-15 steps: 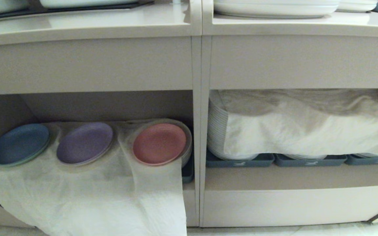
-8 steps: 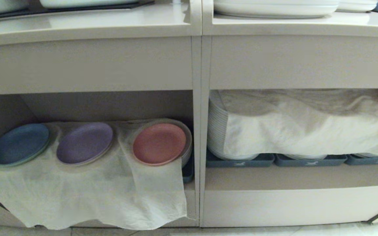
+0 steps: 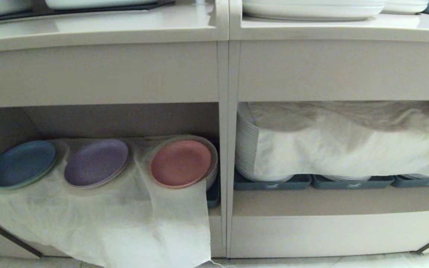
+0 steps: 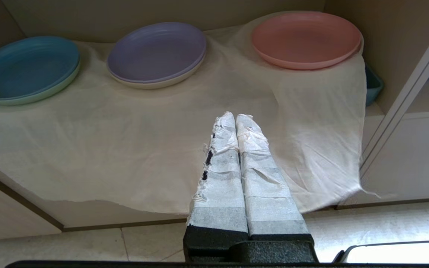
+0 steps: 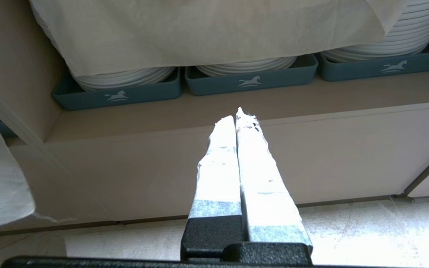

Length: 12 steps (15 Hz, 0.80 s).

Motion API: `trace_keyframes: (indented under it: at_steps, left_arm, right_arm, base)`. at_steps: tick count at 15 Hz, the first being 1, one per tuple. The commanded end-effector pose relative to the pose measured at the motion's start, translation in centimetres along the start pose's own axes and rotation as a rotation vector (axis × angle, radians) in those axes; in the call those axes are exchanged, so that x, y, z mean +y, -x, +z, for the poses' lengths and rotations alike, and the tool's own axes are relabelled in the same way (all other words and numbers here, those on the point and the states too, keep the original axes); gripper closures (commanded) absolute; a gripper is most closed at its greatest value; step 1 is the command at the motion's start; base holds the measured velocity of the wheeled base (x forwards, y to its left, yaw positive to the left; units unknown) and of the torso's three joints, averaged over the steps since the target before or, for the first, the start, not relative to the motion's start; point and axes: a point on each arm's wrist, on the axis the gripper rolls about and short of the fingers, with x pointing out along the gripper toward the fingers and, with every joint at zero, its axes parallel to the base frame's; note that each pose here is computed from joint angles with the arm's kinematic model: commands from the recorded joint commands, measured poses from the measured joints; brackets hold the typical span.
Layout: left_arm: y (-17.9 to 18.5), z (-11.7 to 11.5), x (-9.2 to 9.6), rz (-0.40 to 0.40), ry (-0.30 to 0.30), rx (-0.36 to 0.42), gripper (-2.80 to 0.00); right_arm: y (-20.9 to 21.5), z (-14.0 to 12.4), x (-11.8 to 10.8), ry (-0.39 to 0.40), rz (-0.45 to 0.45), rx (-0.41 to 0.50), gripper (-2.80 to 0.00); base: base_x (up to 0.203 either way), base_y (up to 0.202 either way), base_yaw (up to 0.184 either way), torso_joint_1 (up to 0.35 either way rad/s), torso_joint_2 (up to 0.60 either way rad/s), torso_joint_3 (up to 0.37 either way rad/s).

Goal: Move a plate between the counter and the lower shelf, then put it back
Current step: Pick up the plate in the cupboard

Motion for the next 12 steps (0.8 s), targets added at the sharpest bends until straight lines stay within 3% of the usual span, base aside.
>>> trace_keyframes:
  at_steps: [1,3,12]
  left_arm:
    - [0.02,0.02,0.0,0.0,-0.004,-0.004,0.0]
    - [0.02,0.04,0.0,0.0,-0.021,-0.005,0.0]
    - [-0.04,0.14,0.05,0.017,0.017,-0.027,0.0]
  right_arm:
    - [0.0,0.0,0.0,-0.001,0.0,0.0,0.0]
    - [0.0,0.0,0.0,-0.001,0.0,0.0,0.0]
    - [0.0,0.0,0.0,-0.001,0.0,0.0,0.0]
  base:
    - [0.0,0.0,0.0,0.0,0.0,0.0]
    - [0.0,0.0,0.0,0.0,0.0,0.0]
    - [0.0,0.0,0.0,0.0,0.0,0.0]
